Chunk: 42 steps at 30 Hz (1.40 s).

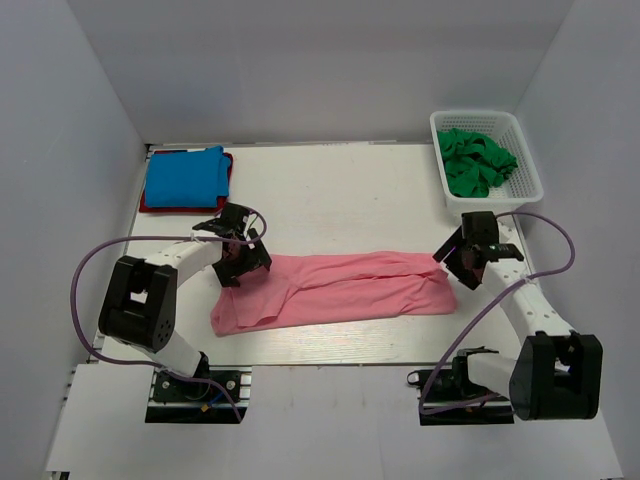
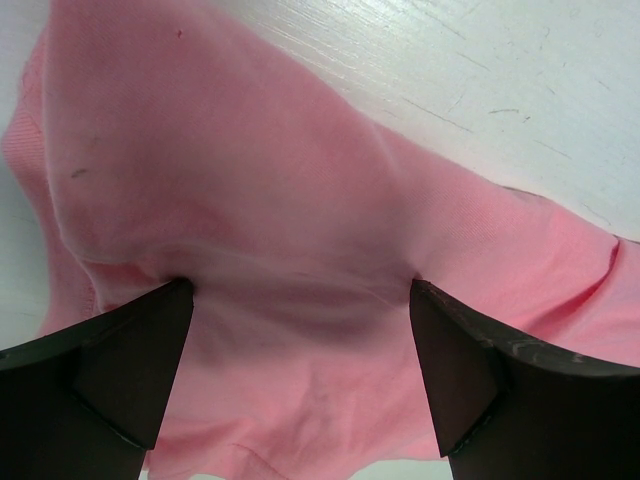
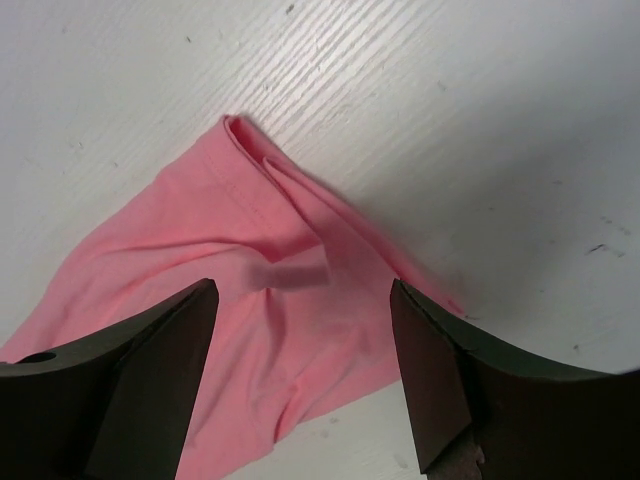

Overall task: Fold and stack the t-shirts
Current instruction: Fold the other side of the tshirt into a rectangle

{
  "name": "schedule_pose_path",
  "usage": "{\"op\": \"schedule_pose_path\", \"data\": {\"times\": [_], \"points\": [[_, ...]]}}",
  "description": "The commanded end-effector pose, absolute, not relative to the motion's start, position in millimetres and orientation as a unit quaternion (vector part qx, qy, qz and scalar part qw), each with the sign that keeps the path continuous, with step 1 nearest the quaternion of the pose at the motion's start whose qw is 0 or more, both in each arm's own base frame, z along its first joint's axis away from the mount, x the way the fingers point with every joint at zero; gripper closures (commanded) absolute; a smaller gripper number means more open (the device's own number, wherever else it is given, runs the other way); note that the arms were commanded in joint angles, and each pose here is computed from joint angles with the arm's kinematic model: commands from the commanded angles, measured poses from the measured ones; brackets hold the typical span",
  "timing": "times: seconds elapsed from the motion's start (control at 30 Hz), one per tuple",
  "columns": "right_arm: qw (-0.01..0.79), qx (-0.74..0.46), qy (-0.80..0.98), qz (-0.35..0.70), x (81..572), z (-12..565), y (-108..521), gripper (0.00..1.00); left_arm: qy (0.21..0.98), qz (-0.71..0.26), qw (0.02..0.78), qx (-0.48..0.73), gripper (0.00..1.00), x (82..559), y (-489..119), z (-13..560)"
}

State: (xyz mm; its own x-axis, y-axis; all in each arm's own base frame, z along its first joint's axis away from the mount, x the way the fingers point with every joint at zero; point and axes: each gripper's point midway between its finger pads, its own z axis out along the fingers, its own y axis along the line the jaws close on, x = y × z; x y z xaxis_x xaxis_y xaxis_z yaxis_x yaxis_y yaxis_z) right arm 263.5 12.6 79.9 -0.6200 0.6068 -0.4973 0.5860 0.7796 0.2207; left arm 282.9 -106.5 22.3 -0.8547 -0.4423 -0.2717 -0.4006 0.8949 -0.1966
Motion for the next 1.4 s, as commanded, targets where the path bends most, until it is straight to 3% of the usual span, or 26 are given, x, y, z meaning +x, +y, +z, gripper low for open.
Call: {"op": "schedule_pose_path", "data": {"times": [0.0, 0.23, 0.4, 0.5, 0.63, 0.67, 0.7, 0.73, 1.07, 1.37], "points": [[0.235, 0.357, 0.900, 0.086, 265, 75, 36, 0.25, 0.963, -0.040, 0.153, -0.218, 0.00, 277, -92, 13], [0.220, 0.387, 0.887, 0.124, 275, 65, 44, 0.26, 0.964, -0.049, 0.149, -0.217, 0.00, 271, -94, 13], [0.207, 0.393, 0.888, 0.123, 271, 49, 43, 0.38, 0.963, -0.061, 0.149, -0.215, 0.00, 273, -99, 14], [0.191, 0.396, 0.890, 0.119, 266, 41, 45, 0.40, 0.964, -0.064, 0.147, -0.210, 0.00, 272, -100, 14], [0.196, 0.417, 0.879, 0.117, 265, 37, 34, 0.58, 0.964, -0.066, 0.151, -0.210, 0.00, 273, -100, 17], [0.205, 0.418, 0.877, 0.120, 268, 40, 34, 0.83, 0.964, -0.066, 0.151, -0.210, 0.00, 273, -100, 17], [0.209, 0.417, 0.876, 0.120, 269, 41, 33, 0.95, 0.964, -0.066, 0.151, -0.210, 0.00, 273, -100, 17], [0.219, 0.418, 0.874, 0.117, 272, 46, 30, 1.00, 0.964, -0.070, 0.149, -0.209, 0.00, 272, -102, 17], [0.335, 0.274, 0.896, 0.097, 322, 112, 17, 1.00, 0.964, -0.075, 0.146, -0.208, 0.00, 272, -104, 13], [0.328, 0.230, 0.911, 0.095, 299, 79, 20, 0.98, 0.966, -0.064, 0.136, -0.209, 0.00, 267, -101, 9]]}}
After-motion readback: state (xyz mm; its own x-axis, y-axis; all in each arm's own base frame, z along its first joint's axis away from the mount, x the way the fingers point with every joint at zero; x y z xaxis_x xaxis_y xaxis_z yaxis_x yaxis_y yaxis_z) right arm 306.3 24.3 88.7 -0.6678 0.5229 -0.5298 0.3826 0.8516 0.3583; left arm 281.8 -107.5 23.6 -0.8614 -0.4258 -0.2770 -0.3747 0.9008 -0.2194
